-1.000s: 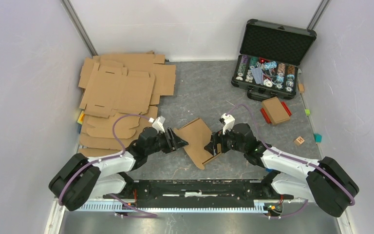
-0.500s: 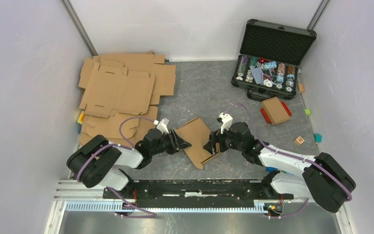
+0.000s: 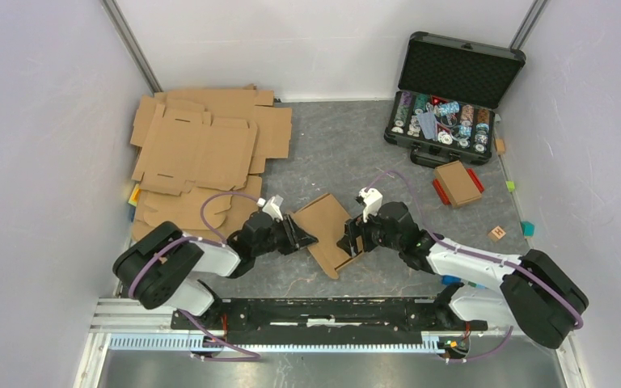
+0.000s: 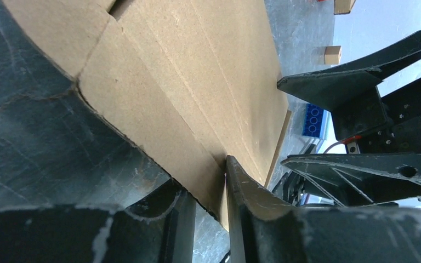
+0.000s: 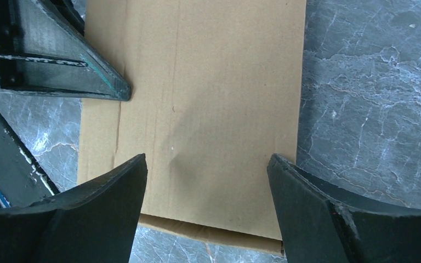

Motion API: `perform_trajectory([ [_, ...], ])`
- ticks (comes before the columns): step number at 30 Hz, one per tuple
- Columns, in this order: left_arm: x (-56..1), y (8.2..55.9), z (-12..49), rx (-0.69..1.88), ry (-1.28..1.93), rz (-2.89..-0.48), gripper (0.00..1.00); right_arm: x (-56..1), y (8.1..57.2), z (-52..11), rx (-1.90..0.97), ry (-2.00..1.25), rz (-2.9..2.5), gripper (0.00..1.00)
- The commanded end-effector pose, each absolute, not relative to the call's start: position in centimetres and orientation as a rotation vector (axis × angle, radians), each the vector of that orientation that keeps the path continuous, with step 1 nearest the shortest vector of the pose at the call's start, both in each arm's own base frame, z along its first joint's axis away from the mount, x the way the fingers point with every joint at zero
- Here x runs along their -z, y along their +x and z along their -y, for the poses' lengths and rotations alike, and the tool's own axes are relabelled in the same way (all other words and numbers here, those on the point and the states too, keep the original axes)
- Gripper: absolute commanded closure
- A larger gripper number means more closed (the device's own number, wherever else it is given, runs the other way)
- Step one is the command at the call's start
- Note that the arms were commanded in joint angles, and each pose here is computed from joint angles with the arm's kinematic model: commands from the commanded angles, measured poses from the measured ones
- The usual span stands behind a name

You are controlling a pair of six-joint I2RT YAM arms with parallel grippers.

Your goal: Fold the paper box

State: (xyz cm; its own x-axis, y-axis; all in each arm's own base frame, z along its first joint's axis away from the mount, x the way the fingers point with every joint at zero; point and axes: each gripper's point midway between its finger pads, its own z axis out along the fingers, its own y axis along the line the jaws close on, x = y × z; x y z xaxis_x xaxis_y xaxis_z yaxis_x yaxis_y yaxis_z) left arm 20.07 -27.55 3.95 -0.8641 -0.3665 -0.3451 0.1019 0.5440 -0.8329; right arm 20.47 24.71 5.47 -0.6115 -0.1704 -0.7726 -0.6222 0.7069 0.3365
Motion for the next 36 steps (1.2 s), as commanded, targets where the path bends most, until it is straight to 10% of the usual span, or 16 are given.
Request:
perform_trajectory([
  [1, -8.7, 20.8, 29.6, 1.34, -0.072, -2.18, 0.7, -3.4, 17.7, -23.9, -0.77, -0.666, -2.292, 0.13],
  [19, -10.7, 21.1, 29.2, 1.198, 0.056, -2.248, 0.78, -7.7, 21.7, -19.7, -0.5, -0.477, -2.09, 0.02],
  [36, -5.5, 19.6, 26.6, 1.045, 0.05, -2.389, 0.66, -3.9, 19.6, -21.3, -0.611, -0.677, -2.217, 0.04],
])
